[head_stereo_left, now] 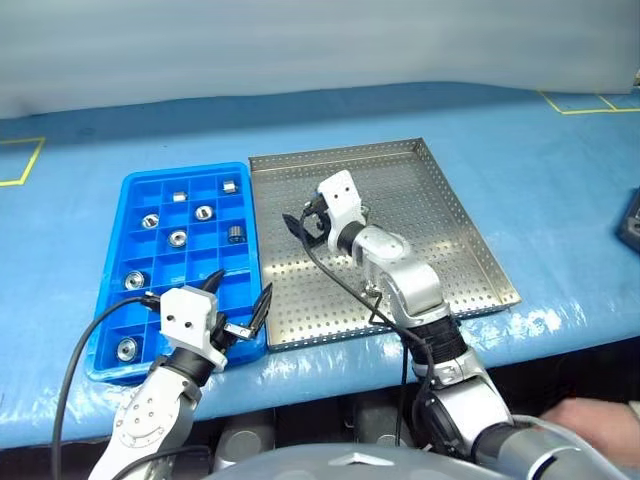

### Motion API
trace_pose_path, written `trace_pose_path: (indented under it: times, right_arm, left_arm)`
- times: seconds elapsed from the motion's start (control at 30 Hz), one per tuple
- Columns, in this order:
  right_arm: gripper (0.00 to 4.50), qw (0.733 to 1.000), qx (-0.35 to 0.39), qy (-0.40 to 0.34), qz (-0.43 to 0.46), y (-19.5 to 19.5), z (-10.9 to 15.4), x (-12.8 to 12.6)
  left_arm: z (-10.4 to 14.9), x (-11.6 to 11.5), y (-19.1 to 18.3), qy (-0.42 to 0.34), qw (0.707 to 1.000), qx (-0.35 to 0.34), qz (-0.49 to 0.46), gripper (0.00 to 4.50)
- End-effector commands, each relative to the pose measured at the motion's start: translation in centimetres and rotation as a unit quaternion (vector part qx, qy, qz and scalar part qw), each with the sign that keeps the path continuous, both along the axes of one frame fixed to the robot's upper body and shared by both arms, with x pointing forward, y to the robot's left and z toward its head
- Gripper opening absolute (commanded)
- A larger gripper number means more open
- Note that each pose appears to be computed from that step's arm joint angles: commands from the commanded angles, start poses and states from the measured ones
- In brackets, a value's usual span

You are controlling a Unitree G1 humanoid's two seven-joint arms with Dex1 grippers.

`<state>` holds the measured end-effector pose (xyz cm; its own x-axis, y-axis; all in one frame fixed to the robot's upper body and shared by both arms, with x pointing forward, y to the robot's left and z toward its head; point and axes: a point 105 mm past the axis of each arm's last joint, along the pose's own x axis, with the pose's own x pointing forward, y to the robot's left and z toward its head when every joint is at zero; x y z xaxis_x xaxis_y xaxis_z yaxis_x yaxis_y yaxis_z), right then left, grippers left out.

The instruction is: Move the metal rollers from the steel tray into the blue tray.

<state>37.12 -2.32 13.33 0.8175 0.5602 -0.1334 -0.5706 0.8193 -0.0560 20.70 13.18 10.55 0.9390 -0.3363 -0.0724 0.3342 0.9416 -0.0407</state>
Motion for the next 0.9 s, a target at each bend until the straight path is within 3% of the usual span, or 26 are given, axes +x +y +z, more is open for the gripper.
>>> trace_pose_path:
  times: [0.03,0.33,0.67,0.9]
  right_arm:
    - [4.48,0.997,0.016,-0.027,-0.069,-2.2,1.5,1.5]
    - [4.48,0.985,0.023,0.003,-0.169,-5.7,-0.1,2.3]
    - [4.48,0.980,0.004,0.050,-0.195,-7.6,-3.2,0.7]
    - [4.48,0.980,0.009,0.050,-0.193,-7.2,-3.0,1.0]
  left_arm:
    - [0.4,-0.1,-0.4,-0.008,1.000,-0.002,-0.010,4.46]
    - [0.3,0.0,-0.6,-0.005,1.000,-0.002,-0.018,4.46]
    - [0.2,0.0,-0.7,-0.002,1.000,-0.003,-0.024,4.46]
    - [0.1,0.0,-0.9,0.000,1.000,-0.005,-0.028,4.46]
